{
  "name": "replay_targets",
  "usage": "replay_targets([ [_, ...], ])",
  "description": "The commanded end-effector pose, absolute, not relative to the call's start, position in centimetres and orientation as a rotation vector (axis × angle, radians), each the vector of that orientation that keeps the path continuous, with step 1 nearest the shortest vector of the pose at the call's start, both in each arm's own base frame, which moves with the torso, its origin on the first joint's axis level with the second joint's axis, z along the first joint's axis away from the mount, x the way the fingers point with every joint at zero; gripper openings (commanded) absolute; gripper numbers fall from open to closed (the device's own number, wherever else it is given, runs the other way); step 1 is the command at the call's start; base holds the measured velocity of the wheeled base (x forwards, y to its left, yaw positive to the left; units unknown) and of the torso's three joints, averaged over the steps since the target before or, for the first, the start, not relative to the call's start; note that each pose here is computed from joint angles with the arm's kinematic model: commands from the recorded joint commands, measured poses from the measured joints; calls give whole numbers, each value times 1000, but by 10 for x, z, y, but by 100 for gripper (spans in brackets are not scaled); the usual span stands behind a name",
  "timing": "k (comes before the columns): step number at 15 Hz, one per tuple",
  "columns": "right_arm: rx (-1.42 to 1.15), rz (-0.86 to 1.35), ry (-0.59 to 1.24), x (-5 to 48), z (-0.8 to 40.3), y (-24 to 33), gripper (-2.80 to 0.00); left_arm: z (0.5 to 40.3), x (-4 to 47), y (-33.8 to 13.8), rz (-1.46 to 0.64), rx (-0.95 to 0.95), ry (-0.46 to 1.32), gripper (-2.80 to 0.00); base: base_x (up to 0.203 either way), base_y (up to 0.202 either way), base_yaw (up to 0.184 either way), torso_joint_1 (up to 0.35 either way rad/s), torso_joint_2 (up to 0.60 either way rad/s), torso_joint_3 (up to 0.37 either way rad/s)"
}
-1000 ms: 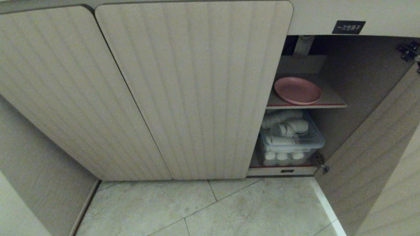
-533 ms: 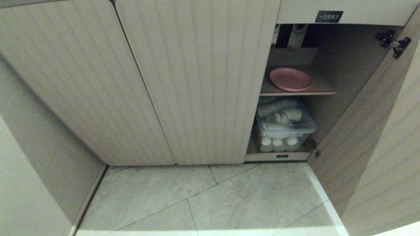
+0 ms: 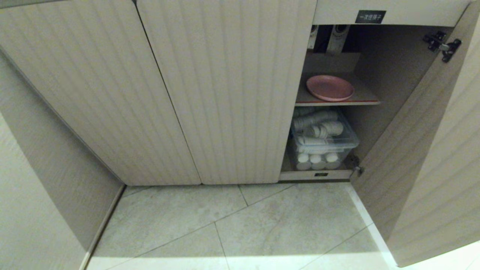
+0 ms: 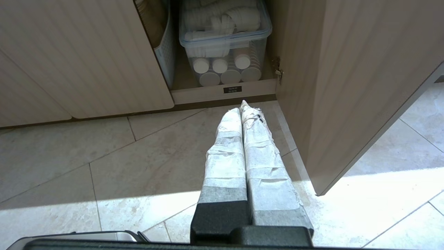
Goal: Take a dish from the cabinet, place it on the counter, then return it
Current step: Close the cabinet door
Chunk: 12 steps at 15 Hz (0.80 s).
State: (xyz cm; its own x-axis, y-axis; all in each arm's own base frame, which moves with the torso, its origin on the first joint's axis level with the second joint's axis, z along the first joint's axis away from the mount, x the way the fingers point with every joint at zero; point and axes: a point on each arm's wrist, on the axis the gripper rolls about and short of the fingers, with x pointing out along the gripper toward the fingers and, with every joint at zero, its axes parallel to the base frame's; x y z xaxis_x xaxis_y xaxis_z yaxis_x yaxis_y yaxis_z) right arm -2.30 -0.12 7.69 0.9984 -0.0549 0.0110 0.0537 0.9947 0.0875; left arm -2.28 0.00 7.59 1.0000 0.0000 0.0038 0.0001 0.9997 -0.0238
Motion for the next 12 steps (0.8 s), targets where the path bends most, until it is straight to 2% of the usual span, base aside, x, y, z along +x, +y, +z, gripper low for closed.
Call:
replay_targets([
  [1,88,-55,-13,-23,77,-1,-280,76,-23,0,0,-25,-5,-280,0,0,0,0,0,0],
  [12,88,-55,-13,-23,77,-1,-280,76,-23,0,0,-25,-5,-280,0,0,0,0,0,0],
])
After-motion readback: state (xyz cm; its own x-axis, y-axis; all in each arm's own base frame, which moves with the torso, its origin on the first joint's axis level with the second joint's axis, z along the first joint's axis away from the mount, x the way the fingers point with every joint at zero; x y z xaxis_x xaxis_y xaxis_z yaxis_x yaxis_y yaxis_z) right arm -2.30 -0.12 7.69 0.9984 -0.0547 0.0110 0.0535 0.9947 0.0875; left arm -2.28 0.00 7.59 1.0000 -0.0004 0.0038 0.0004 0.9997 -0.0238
